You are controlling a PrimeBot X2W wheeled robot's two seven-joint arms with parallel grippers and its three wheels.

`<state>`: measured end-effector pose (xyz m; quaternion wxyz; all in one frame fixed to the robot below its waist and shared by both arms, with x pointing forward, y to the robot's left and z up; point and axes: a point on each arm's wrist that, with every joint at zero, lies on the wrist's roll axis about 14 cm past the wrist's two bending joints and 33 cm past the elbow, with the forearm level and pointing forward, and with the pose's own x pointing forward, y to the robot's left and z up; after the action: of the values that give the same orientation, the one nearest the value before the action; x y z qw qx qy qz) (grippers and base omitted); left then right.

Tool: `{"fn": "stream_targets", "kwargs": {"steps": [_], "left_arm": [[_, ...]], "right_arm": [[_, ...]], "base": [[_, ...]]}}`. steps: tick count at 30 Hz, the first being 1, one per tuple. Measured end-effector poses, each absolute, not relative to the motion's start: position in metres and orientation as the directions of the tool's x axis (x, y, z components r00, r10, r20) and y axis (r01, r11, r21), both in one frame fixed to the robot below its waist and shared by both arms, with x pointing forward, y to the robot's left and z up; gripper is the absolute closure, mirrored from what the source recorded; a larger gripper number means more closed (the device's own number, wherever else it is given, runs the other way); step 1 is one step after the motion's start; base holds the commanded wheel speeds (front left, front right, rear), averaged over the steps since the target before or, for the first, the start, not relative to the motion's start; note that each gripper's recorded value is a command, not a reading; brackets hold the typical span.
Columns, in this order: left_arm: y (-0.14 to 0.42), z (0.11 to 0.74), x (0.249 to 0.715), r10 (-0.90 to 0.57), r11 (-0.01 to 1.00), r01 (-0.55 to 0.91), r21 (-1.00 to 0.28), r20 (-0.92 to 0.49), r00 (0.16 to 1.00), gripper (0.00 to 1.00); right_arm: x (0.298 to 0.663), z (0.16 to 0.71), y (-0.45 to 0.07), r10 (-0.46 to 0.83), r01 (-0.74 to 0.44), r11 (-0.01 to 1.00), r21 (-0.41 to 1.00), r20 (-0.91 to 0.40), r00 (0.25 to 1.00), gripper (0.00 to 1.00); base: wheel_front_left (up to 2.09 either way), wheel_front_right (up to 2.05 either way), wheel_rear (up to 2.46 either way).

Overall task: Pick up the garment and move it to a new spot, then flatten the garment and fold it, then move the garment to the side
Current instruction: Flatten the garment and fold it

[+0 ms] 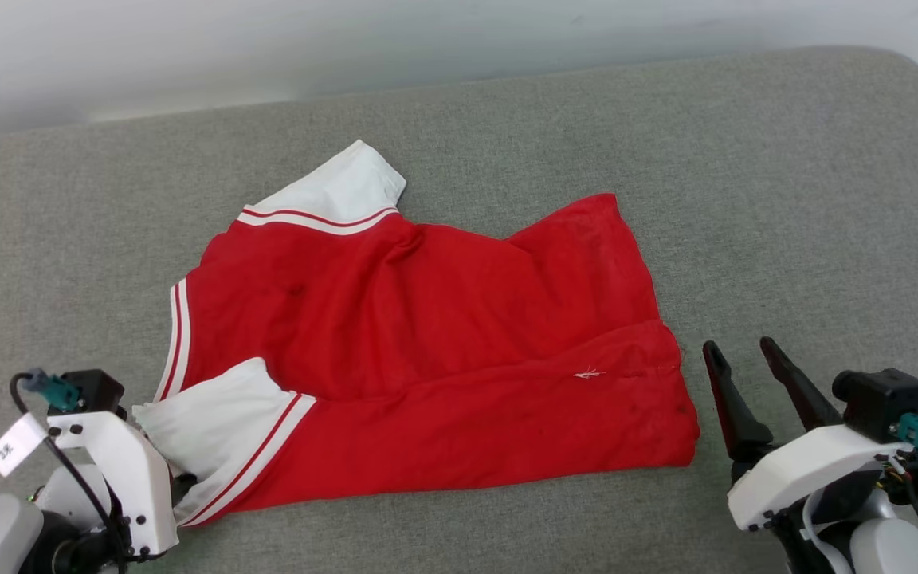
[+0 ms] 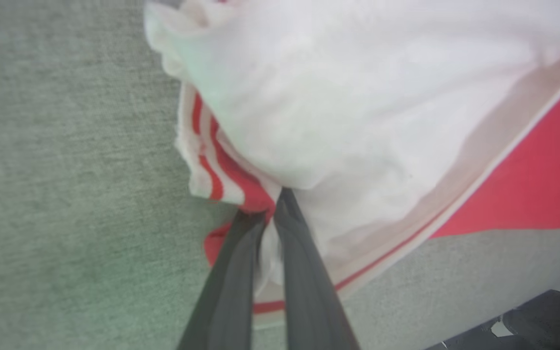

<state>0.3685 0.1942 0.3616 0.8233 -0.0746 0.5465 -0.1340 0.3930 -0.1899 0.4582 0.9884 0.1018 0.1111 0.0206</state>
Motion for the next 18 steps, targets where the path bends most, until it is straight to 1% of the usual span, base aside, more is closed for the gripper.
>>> {"fn": "stream_targets", "kwargs": {"steps": [2,4,6,9,12,18], "left_arm": [[0.195,0.365,0.371,-0.303,0.953,0.128,-0.275,-0.857,0.416,1.0],[0.195,0.373,0.375,-0.302,0.953,0.124,-0.277,-0.827,0.474,1.0],[0.195,0.382,0.378,-0.295,0.954,0.12,-0.273,-0.796,0.529,1.0],[0.195,0.399,0.381,-0.29,0.954,0.123,-0.272,-0.746,0.6,1.0],[0.198,0.414,0.381,-0.273,0.959,0.128,-0.252,-0.712,0.647,1.0],[0.198,0.429,0.385,-0.265,0.962,0.14,-0.235,-0.671,0.693,1.0]], "right_arm": [[0.39,0.454,-0.194,0.065,-0.008,0.975,0.221,-0.252,0.966,0.0],[0.385,0.445,-0.196,0.078,-0.004,0.974,0.227,-0.319,0.945,0.0],[0.379,0.435,-0.198,0.097,-0.007,0.975,0.222,-0.398,0.912,0.0],[0.369,0.42,-0.195,0.141,-0.029,0.975,0.218,-0.517,0.844,0.0],[0.364,0.409,-0.187,0.188,-0.075,0.976,0.207,-0.607,0.772,0.0],[0.367,0.39,-0.167,0.252,-0.149,0.967,0.206,-0.704,0.664,0.0]], "base": [[0.0,0.0,0.0],[0.0,0.0,0.0],[0.0,0.0,0.0],[0.0,0.0,0.0],[0.0,0.0,0.0],[0.0,0.0,0.0]]}}
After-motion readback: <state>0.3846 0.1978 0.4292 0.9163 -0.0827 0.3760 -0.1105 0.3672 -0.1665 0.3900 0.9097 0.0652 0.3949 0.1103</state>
